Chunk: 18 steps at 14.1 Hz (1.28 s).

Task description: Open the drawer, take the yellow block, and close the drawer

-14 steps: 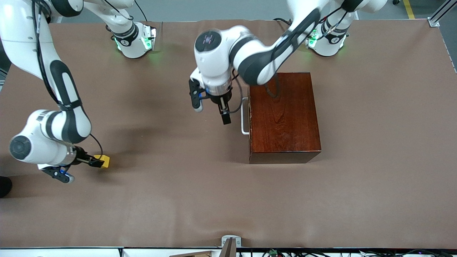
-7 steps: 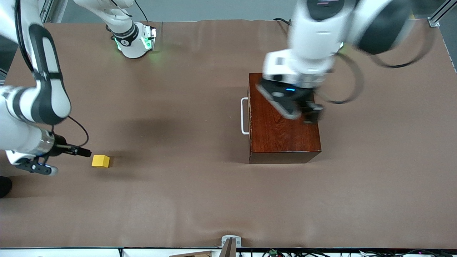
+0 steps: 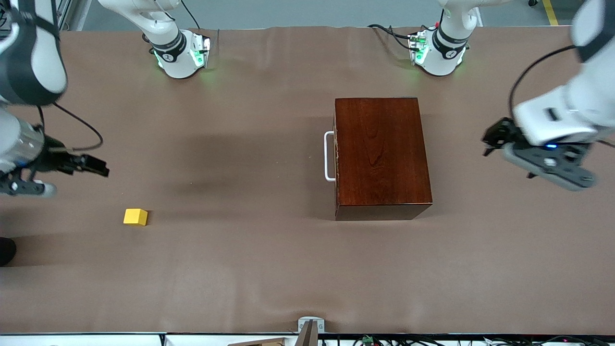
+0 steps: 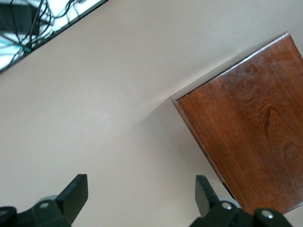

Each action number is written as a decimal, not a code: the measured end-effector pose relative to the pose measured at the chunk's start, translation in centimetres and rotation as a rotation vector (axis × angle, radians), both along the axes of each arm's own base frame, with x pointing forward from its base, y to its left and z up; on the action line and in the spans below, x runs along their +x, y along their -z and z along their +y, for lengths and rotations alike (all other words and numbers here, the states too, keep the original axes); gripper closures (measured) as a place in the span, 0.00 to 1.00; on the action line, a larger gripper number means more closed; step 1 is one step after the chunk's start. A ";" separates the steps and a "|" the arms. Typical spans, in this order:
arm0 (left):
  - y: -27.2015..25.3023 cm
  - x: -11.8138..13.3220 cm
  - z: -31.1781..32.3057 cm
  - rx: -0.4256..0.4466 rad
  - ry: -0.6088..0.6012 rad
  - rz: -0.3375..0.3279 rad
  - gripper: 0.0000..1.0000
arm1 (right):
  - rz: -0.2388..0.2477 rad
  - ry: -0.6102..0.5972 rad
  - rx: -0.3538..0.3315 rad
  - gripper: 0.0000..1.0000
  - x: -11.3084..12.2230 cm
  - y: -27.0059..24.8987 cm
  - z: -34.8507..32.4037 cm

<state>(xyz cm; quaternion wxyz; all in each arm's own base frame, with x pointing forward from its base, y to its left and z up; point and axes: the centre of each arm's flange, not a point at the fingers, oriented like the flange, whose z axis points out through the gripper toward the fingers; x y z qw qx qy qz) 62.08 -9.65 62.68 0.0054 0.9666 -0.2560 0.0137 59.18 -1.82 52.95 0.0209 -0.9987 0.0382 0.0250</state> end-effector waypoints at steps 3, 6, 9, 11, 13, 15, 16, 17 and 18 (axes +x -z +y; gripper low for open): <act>-0.8 -1.4 3.3 0.029 -0.129 0.060 0.00 | 0.023 -0.011 0.005 0.00 -3.0 -4.0 0.2; -1.8 -2.5 4.1 0.053 -0.292 0.060 0.00 | 0.059 -0.019 0.009 0.00 -5.0 -6.7 0.3; -1.7 -3.4 3.9 0.041 -0.468 0.067 0.00 | 0.053 -0.034 0.009 0.00 -5.5 -9.2 0.4; -1.2 -3.7 3.6 0.030 -0.506 0.046 0.00 | 0.046 -0.036 0.009 0.00 -5.5 -9.6 0.4; -0.3 -4.8 3.7 0.023 -0.517 0.029 0.00 | 0.047 -0.039 0.007 0.00 -5.5 -9.6 0.5; -0.1 -6.0 3.9 0.012 -0.522 0.033 0.00 | 0.048 -0.043 -0.005 0.00 -5.5 -9.5 0.6; -0.2 -6.4 4.2 0.007 -0.520 0.036 0.00 | 0.048 -0.045 -0.008 0.00 -5.5 -9.5 0.7; -0.3 -6.6 4.6 0.004 -0.522 0.035 0.00 | 0.049 -0.046 -0.009 0.00 -5.5 -9.5 0.8; -0.4 -6.7 4.9 0.003 -0.525 0.034 0.00 | 0.049 -0.046 -0.010 0.00 -5.5 -9.5 0.7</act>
